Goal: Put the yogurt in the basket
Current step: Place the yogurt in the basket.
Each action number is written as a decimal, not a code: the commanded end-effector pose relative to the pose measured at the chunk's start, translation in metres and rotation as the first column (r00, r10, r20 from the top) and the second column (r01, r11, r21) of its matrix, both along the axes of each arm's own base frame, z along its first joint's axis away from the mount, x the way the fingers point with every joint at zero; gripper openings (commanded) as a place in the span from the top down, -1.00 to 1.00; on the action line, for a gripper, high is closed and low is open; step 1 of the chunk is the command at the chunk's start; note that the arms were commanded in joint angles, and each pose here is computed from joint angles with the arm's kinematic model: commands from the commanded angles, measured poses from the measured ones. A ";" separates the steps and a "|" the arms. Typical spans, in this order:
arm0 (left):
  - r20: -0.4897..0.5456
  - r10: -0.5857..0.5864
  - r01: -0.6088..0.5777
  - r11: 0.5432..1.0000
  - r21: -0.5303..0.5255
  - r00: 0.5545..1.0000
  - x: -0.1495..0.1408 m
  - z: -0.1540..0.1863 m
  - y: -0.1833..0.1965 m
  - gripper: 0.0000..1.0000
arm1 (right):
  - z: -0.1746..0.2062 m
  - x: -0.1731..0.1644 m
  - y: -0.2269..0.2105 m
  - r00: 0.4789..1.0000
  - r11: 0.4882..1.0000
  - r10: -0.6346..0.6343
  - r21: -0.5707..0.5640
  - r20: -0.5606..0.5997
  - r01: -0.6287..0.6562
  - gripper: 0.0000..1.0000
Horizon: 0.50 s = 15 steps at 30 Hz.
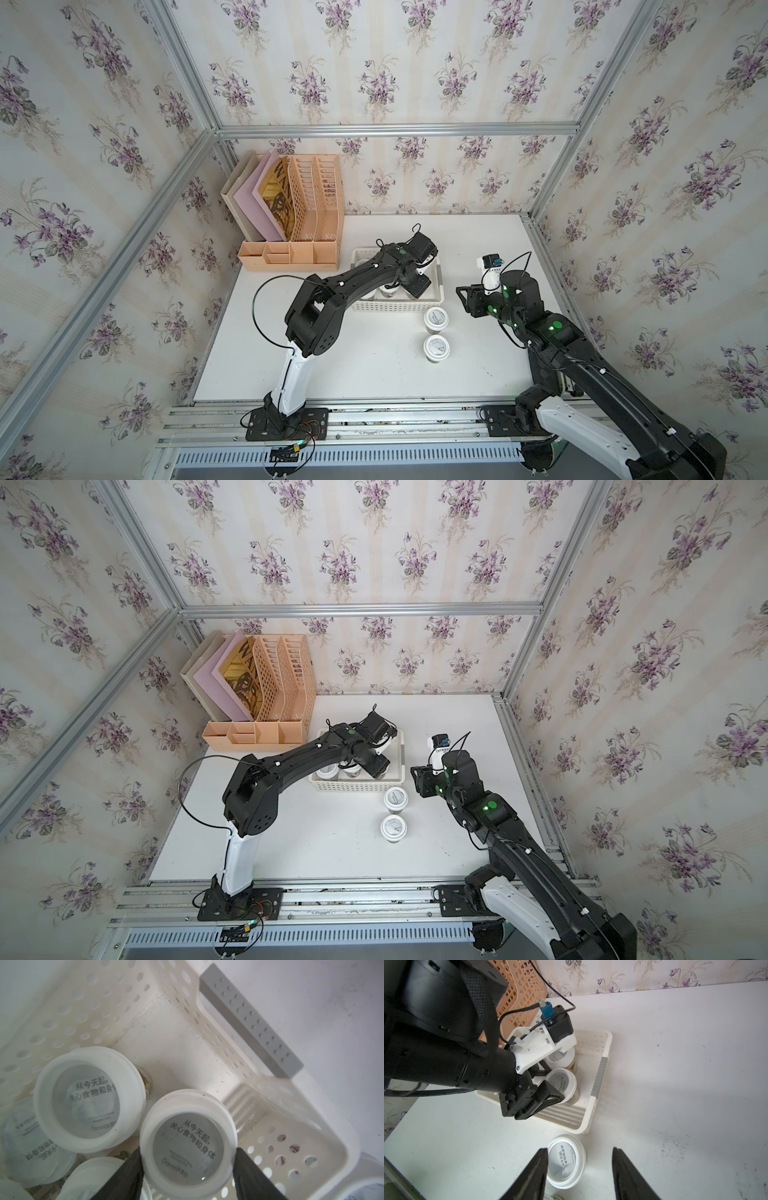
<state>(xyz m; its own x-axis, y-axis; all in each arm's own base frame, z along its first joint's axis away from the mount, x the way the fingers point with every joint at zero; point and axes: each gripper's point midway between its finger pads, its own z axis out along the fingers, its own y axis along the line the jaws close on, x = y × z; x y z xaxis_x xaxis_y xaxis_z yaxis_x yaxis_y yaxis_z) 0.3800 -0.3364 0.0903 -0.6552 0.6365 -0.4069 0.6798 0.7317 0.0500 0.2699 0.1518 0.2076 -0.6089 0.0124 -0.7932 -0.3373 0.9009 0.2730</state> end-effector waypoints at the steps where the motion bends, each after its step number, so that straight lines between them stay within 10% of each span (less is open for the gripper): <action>1: -0.029 0.008 -0.007 0.999 0.044 1.000 -0.006 -0.006 0.012 -0.36 | 0.004 0.001 0.001 1.000 1.000 0.005 0.011 0.013 -0.005 -0.09; 15: -0.043 0.016 -0.013 0.997 0.079 0.999 -0.009 -0.005 0.023 -0.36 | 0.004 0.000 0.001 1.000 1.000 0.004 0.013 0.014 -0.004 -0.09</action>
<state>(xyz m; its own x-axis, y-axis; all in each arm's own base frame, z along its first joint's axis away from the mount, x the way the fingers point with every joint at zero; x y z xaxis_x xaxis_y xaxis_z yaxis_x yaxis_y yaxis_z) 0.3787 -0.3292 0.0904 -0.6656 0.6351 -0.3919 0.6739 0.7371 0.0501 0.2698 0.1518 0.2078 -0.6083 0.0131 -0.7936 -0.3376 0.9006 0.2736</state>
